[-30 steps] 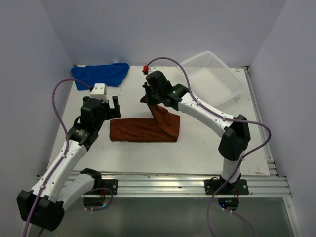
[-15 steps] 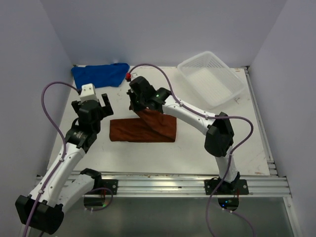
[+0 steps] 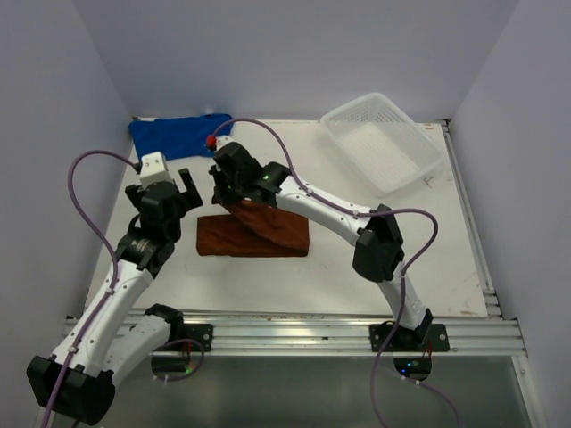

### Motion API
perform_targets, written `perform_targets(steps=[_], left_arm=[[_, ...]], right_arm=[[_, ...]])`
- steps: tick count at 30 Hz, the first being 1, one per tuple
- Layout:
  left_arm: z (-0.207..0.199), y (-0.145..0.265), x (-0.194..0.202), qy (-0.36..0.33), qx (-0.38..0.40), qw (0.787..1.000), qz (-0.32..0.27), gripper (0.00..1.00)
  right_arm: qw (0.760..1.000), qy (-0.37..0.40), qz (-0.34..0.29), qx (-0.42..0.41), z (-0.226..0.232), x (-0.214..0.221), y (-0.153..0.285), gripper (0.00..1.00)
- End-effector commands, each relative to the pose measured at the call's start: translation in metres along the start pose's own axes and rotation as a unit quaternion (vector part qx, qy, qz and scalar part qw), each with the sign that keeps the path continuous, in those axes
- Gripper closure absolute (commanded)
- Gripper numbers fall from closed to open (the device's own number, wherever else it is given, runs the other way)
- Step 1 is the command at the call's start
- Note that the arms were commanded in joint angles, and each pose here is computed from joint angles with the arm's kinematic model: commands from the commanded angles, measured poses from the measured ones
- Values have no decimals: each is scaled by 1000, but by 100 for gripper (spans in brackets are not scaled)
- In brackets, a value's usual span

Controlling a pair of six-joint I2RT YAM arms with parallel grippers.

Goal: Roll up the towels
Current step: Fold the towel

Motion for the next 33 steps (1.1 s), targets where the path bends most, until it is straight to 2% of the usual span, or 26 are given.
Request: perform_targets(steps=[1, 10, 33], left_arm=[[3, 6, -20, 30, -12, 999, -29, 0], [11, 11, -25, 52, -42, 997, -36, 0], [10, 15, -28, 55, -39, 997, -41, 0]], right_arm=[[1000, -11, -13, -26, 16, -10, 1, 100], [999, -26, -8, -45, 27, -5, -13, 100], [996, -42, -6, -73, 53, 3, -31, 100]])
Point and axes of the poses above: each gripper's point midway between its finger pads, its own y axis back along the fingers, its own z axis along the line the jaws close on, x = y × z, the point moved 4 cm from there along y, back along the fingers, and after that the axes turned 1 degree about -y, right-handed, at the moved point
